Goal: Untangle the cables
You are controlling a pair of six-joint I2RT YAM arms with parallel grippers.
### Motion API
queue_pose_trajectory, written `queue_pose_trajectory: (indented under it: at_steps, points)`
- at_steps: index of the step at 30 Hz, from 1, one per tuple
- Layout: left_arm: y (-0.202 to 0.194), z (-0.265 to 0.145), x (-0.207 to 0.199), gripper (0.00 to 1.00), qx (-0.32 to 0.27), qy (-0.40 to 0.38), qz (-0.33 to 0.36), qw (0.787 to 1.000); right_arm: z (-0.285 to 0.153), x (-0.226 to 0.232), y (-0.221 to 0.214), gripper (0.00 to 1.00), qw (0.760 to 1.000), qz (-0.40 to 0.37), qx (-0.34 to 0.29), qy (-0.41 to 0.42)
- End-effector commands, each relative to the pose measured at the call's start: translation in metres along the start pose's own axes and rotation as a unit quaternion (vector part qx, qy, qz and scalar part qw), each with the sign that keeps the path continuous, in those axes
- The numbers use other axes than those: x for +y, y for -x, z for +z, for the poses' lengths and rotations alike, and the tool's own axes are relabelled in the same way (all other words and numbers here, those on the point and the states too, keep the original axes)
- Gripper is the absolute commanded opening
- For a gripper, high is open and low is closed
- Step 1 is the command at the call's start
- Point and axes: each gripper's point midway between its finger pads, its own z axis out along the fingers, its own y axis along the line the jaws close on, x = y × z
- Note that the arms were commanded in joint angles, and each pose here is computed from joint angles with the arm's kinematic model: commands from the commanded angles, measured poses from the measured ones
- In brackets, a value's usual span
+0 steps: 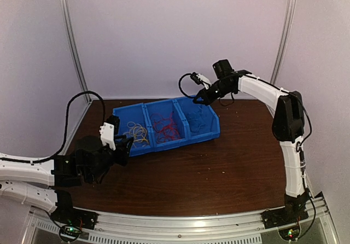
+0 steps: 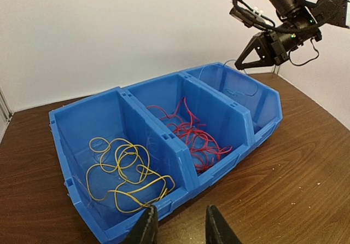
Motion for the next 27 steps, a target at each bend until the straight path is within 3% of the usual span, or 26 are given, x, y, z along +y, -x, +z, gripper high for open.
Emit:
queue_pose_trajectory:
  at_steps: [1,7,12,18,22,25,27]
  points:
    - [0.002,-0.002,0.008,0.32,-0.01,0.013,-0.016,1.0,0.012,-0.003,0.003,0.1,1.0,0.022,-0.01,0.01]
    - [0.004,-0.001,0.01,0.48,-0.006,0.024,-0.018,1.0,0.005,-0.015,0.0,0.44,0.999,0.021,0.003,-0.032]
    - [0.02,0.0,0.025,0.65,-0.013,0.046,-0.046,0.998,-0.039,-0.009,0.01,0.49,0.998,0.002,-0.016,-0.06]
    - [0.048,0.015,0.071,0.69,0.023,0.103,-0.059,0.993,-0.119,-0.01,0.006,0.57,0.991,-0.019,-0.07,-0.11]
    - [0.071,0.021,0.103,0.74,0.04,0.146,-0.041,0.988,-0.167,-0.014,-0.011,0.71,0.981,-0.023,-0.115,-0.156]
    - [0.084,0.028,0.123,0.79,0.048,0.164,-0.019,0.985,-0.205,-0.026,-0.017,0.97,0.963,-0.004,-0.174,-0.208]
    - [0.093,0.034,0.137,0.84,0.054,0.174,-0.012,0.983,-0.233,-0.034,-0.019,1.0,0.944,0.014,-0.205,-0.257]
